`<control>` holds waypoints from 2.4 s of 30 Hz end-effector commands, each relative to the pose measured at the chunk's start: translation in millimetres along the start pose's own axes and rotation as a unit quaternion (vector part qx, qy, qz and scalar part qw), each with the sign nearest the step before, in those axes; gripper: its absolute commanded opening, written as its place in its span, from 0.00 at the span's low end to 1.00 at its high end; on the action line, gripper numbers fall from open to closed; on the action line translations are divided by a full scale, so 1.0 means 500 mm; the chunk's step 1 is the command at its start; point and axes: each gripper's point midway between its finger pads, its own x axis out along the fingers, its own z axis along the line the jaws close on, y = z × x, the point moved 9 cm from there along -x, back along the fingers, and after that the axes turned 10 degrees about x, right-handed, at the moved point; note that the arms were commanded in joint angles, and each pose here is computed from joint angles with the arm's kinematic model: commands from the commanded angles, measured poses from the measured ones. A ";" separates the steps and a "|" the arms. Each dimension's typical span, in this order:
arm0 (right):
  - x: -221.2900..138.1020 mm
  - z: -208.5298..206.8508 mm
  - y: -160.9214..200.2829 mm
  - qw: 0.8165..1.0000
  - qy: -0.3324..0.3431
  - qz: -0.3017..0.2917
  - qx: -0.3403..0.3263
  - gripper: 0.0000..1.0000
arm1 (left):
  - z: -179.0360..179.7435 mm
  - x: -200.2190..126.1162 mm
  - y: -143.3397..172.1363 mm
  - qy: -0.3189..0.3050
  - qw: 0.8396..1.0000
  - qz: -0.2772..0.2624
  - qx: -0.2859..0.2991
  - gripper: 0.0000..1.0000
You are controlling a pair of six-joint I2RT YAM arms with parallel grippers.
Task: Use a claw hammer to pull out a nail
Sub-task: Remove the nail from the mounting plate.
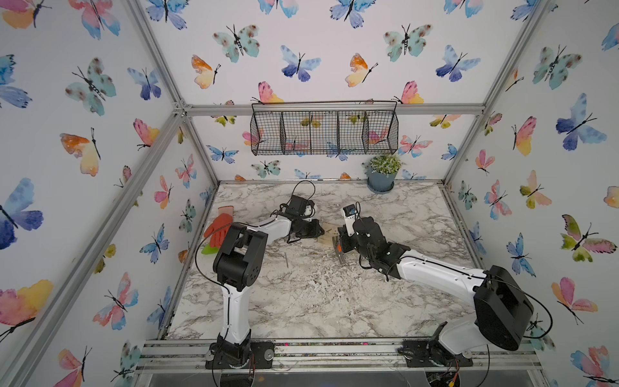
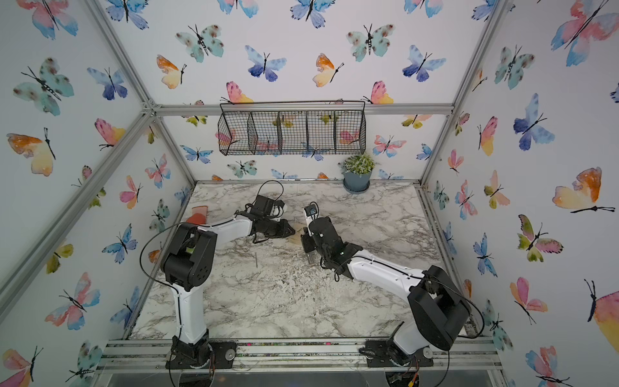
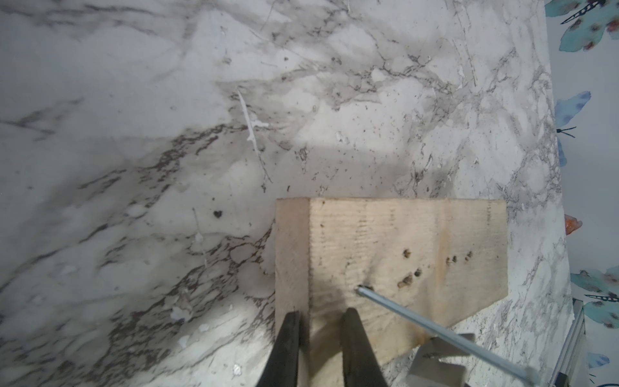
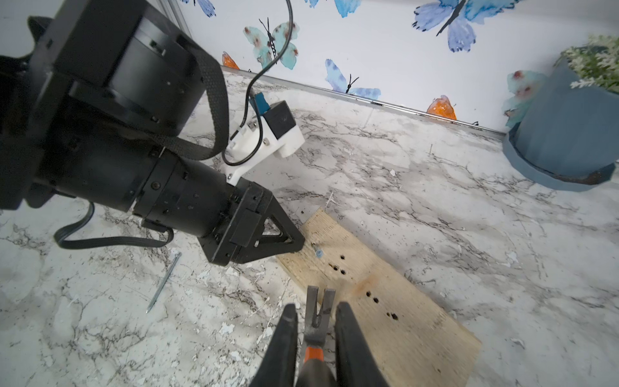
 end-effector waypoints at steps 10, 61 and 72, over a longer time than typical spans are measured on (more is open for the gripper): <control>0.014 0.016 -0.077 0.998 -0.011 -0.059 0.014 0.03 | 0.111 0.106 0.341 -0.147 0.927 0.336 -0.078 0.17; -0.126 0.002 -0.178 0.983 -0.037 -0.177 0.028 0.03 | 0.073 0.073 0.266 -0.138 0.949 0.279 -0.059 0.28; -0.217 -0.021 -0.171 0.984 -0.043 -0.163 0.054 0.03 | -0.013 -0.025 0.102 -0.098 0.987 0.124 -0.024 0.36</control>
